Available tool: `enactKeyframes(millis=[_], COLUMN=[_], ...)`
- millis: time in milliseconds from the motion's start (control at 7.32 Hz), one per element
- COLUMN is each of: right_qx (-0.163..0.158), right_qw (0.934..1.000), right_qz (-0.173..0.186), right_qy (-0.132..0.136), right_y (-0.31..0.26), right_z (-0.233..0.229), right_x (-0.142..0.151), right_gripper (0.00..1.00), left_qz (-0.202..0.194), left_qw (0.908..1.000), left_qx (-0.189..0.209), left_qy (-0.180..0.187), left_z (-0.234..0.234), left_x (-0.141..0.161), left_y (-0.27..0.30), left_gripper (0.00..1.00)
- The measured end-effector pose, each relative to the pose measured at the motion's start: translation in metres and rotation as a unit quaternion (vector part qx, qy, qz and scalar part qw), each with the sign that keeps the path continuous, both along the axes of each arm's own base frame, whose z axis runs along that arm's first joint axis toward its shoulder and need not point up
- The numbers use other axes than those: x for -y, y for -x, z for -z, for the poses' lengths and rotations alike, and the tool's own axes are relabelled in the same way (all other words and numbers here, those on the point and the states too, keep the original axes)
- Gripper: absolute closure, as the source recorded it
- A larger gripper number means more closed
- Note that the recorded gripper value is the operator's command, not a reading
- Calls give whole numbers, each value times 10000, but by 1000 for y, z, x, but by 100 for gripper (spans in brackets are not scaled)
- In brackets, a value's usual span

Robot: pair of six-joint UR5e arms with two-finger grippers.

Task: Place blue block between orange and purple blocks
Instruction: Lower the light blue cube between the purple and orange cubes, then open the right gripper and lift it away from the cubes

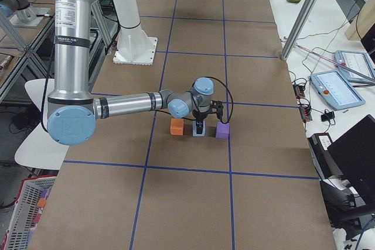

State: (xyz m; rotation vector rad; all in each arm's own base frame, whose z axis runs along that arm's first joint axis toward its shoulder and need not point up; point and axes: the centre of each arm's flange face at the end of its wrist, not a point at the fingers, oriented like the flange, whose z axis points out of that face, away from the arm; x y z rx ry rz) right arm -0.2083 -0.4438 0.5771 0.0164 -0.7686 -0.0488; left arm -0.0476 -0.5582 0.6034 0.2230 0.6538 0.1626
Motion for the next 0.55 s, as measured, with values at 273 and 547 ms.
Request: enactKeyframes(millis=[273, 547], right_qx=[158, 183], right_qw=[9988, 9936], right_qz=[-286, -411], right_qy=[-366, -1039], right_y=[-45, -109], right_z=[37, 62], right_x=[-5, 0], right_gripper=[0, 0], left_qz=[-1, -2], left_qw=[10000, 10000], left_qx=[-2, -7], left_qy=[-9, -16], left_z=[1, 2], left_x=[1, 1], left_y=[0, 0], left_gripper=[0, 0])
